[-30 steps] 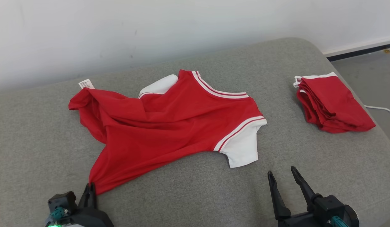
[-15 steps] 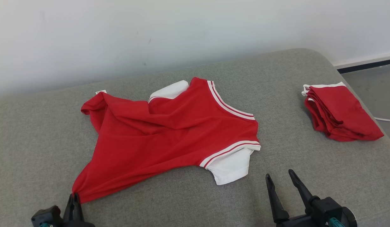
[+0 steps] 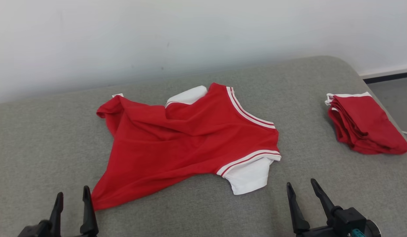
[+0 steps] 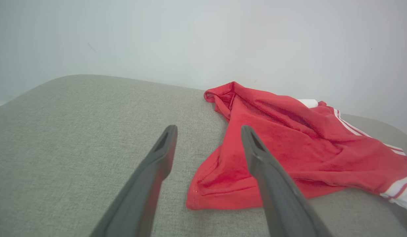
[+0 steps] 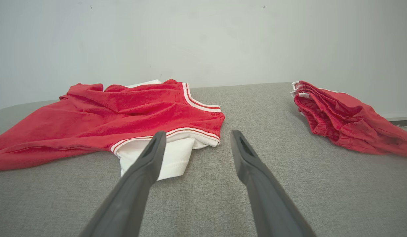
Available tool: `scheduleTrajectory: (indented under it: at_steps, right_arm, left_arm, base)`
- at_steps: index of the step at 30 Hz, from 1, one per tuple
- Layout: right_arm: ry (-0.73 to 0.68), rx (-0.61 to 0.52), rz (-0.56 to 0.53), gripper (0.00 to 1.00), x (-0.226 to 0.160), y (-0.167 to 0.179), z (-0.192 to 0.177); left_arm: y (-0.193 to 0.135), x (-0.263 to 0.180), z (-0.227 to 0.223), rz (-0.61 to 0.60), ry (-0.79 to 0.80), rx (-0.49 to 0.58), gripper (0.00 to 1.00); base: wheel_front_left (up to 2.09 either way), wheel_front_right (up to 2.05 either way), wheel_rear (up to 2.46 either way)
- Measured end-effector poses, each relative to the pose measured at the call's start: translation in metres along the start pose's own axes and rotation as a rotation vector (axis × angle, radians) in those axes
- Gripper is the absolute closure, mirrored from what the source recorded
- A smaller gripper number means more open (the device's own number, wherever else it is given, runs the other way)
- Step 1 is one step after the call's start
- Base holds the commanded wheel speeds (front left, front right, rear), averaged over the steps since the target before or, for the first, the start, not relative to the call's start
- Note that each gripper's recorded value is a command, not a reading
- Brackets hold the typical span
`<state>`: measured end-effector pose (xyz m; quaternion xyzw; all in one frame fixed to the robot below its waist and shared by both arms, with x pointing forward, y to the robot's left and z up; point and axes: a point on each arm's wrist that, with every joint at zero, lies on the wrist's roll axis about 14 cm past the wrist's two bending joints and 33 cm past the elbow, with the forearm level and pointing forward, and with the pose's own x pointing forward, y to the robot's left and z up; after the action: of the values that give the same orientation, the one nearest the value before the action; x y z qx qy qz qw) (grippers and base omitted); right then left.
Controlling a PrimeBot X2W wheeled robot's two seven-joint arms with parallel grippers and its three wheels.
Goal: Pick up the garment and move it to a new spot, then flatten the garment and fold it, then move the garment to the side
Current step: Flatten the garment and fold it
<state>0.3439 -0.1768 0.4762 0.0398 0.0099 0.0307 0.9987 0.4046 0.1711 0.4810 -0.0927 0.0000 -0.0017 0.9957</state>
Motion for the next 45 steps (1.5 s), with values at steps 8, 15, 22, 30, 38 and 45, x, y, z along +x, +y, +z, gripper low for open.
scheduleTrajectory:
  at_steps: [8,15,22,30,38,45]
  right_arm:
    - [0.026,-0.008,0.020,0.00,0.005,0.005,-0.004]
    - [0.135,-0.015,0.027,0.00,0.008,0.005,-0.028]
    - [0.298,0.038,-0.028,0.00,0.034,-0.018,-0.044]
    - [0.446,0.074,-0.065,0.00,0.069,-0.032,-0.064]
    - [0.521,0.137,-0.026,0.00,0.092,-0.009,-0.084]
    - [0.486,0.171,-0.031,0.00,0.097,-0.004,-0.083]
  left_arm:
    - [0.014,-0.033,0.029,0.018,-0.094,-0.006,0.00]
    - [0.022,-0.053,0.032,0.044,-0.102,-0.007,0.00]
    - [0.026,-0.058,0.030,0.060,-0.097,-0.003,0.00]
    - [0.024,-0.046,0.023,0.045,-0.074,0.001,0.00]
    - [0.032,-0.040,0.018,0.064,-0.058,0.013,0.00]
    - [0.034,-0.042,0.016,0.070,-0.053,0.014,0.00]
  base:
    - [0.00,0.00,0.00]
    - [0.00,0.00,0.00]
    - [0.00,0.00,0.00]
    - [0.00,0.00,0.00]
    - [0.00,0.00,0.00]
    - [0.00,0.00,0.00]
